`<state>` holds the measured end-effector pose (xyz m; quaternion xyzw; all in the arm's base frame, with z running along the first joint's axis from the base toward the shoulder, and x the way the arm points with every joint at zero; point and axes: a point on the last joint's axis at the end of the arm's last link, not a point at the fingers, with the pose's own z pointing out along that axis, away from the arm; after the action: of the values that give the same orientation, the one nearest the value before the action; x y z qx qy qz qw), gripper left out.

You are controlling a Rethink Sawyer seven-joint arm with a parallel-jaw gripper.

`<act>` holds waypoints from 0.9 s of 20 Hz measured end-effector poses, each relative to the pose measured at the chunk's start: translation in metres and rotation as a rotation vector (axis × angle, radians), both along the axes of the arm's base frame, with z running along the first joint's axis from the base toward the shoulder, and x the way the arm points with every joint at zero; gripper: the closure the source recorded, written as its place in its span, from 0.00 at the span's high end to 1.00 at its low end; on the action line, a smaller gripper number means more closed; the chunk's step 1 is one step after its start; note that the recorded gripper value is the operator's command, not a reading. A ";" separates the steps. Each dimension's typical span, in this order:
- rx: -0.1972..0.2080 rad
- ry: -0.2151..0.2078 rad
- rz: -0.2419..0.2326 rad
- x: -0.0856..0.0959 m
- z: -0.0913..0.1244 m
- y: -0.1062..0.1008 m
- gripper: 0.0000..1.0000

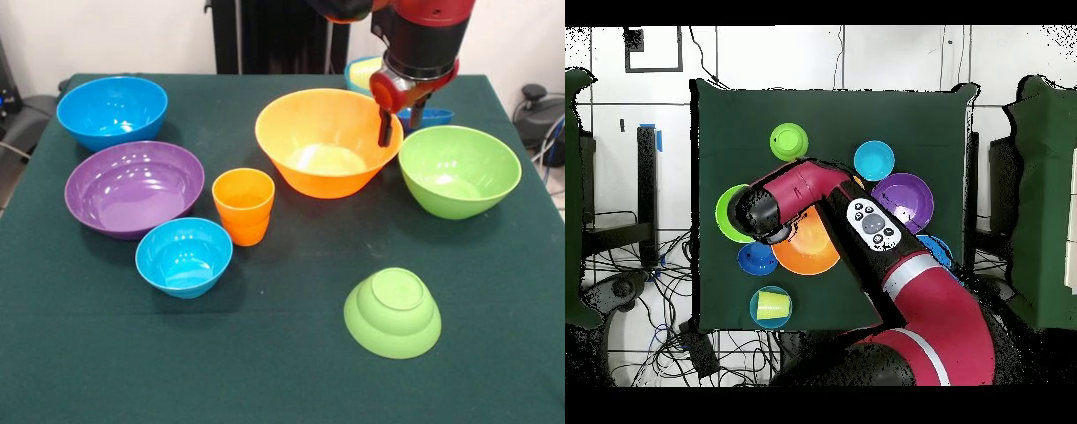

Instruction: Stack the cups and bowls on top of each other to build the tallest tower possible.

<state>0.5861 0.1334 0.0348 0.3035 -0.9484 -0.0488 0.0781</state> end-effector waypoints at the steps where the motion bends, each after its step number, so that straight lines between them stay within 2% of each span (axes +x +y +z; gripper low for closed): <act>1: 0.000 0.001 0.001 -0.001 0.000 0.000 1.00; 11: -0.007 -0.008 -0.011 0.003 0.005 -0.009 1.00; 18: -0.046 0.000 -0.015 0.008 0.021 -0.021 1.00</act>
<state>0.5942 0.1126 0.0558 0.2943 -0.9516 -0.0274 0.0846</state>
